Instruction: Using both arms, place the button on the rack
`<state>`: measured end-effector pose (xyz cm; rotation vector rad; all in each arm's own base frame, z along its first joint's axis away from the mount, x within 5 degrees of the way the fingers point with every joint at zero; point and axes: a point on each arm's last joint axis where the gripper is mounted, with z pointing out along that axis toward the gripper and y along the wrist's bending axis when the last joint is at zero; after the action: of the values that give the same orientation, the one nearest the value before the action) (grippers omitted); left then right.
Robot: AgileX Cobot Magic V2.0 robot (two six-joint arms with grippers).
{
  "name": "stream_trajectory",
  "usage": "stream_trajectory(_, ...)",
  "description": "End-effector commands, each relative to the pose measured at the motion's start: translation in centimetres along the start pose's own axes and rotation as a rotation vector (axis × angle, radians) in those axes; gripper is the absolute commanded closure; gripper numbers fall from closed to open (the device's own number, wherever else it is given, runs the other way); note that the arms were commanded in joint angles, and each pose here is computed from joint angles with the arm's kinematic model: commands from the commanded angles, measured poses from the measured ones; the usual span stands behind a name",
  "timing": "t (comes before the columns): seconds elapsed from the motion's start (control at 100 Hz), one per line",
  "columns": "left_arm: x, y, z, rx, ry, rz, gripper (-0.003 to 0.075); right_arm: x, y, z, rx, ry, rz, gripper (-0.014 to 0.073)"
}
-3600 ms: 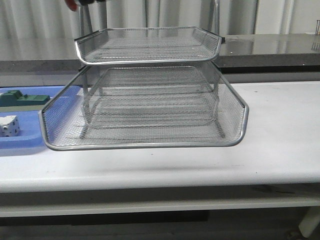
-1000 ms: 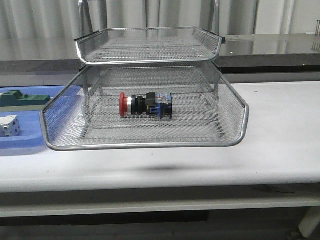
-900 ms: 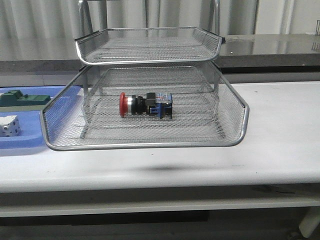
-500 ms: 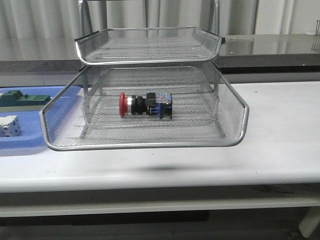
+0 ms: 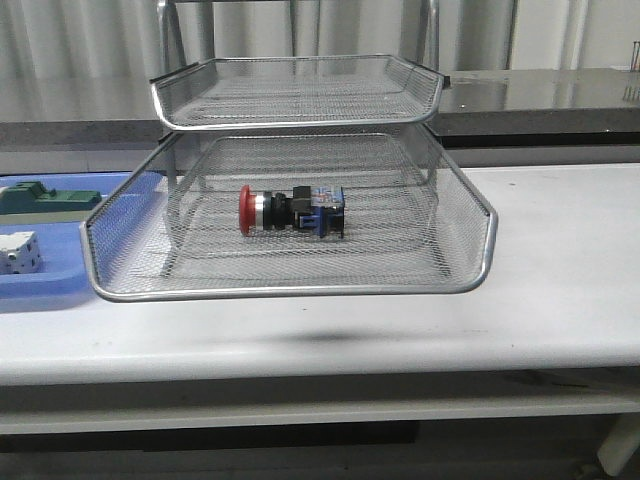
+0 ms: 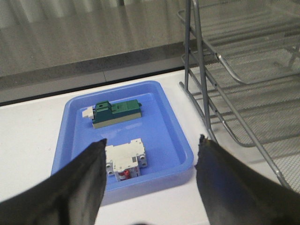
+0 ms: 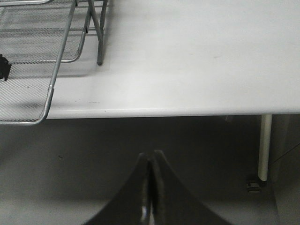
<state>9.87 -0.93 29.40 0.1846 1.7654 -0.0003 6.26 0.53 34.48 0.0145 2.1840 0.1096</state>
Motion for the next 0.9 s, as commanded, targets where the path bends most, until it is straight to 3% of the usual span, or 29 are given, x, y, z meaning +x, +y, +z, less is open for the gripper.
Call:
stream_trajectory(0.0, -0.8, 0.4, -1.1, -0.056, -0.162, -0.052, 0.0313, -1.3, 0.0, -0.6, 0.004, -0.088, -0.009, 0.0664)
stream_trajectory(0.24, 0.7, 0.0, -3.0, -0.066, -0.243, -0.055, 0.0313, -1.3, 0.0, -0.6, 0.004, -0.088, -0.009, 0.0664)
stream_trajectory(0.55, 0.9, 0.0, -3.1, -0.065, -0.245, -0.055, 0.0342, -1.3, 0.0, -0.6, 0.004, -0.088, -0.009, 0.0664)
stream_trajectory(0.69, 0.9, 0.0, -3.1, -0.065, -0.245, -0.055, 0.0479, -1.3, 0.0, -0.6, 0.004, -0.088, -0.009, 0.0664)
stream_trajectory(0.89, 0.9, 0.0, -3.1, -0.065, -0.245, -0.055, 0.0741, -1.3, 0.0, -0.6, 0.004, -0.088, -0.009, 0.0664)
